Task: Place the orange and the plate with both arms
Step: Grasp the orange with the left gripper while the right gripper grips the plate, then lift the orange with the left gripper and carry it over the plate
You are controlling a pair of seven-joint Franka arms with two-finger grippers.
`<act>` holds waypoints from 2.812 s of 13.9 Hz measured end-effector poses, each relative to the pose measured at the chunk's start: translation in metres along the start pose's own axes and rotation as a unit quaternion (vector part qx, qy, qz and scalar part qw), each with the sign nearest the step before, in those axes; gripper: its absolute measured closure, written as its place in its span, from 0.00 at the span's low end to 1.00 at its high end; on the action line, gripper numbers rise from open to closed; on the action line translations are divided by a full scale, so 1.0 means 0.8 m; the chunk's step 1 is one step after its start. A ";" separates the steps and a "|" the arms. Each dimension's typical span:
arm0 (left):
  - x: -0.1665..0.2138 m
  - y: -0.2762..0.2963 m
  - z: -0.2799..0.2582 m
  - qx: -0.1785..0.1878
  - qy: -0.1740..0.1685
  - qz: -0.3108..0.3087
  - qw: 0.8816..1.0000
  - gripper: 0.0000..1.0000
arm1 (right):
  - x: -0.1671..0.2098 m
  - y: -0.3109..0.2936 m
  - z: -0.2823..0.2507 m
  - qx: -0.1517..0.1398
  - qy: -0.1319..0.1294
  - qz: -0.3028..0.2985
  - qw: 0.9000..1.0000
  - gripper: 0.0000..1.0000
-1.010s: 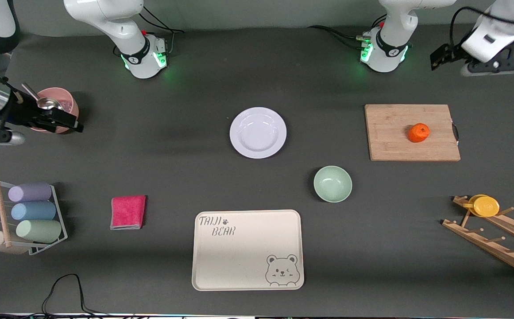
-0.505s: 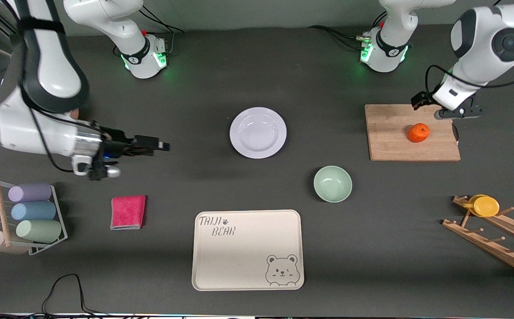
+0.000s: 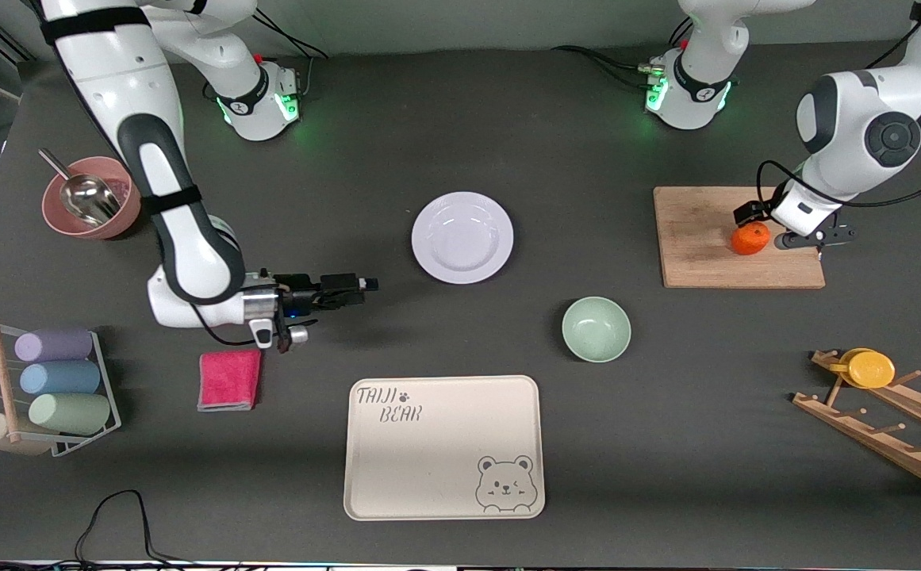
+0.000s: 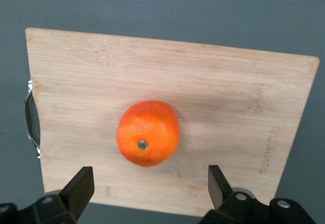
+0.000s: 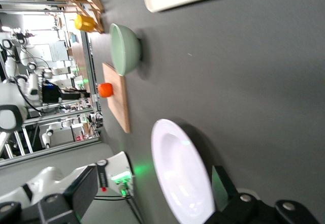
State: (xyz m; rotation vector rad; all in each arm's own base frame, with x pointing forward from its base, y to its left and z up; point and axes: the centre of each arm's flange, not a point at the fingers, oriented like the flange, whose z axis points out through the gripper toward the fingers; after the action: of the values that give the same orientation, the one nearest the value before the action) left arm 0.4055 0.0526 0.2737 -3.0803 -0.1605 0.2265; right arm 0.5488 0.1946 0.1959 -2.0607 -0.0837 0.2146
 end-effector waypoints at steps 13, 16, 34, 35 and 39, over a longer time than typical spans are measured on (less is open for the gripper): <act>0.013 -0.025 0.065 -0.003 0.001 -0.044 0.999 0.26 | -0.104 0.050 0.102 0.012 0.066 0.003 0.998 0.00; 0.013 -0.025 0.063 -0.003 0.003 -0.046 0.999 0.33 | -0.108 0.044 0.112 0.020 0.066 0.006 0.998 0.00; -0.023 0.107 -0.433 -0.010 -0.051 -0.002 0.999 0.34 | -0.110 0.040 0.111 0.021 0.067 0.005 0.998 0.00; -0.025 0.134 -0.432 -0.014 -0.053 -0.016 0.998 0.34 | -0.109 0.041 0.111 0.021 0.067 0.005 0.998 0.00; -0.043 0.306 -0.403 -0.006 -0.026 -0.091 0.995 0.34 | -0.109 0.040 0.110 0.021 0.067 0.005 0.997 0.00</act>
State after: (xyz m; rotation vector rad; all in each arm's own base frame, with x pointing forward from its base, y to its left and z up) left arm 0.4440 -0.2077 0.5838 -3.0477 -0.4434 0.2980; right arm 0.4455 0.2423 0.1367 -2.0276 0.0143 0.0825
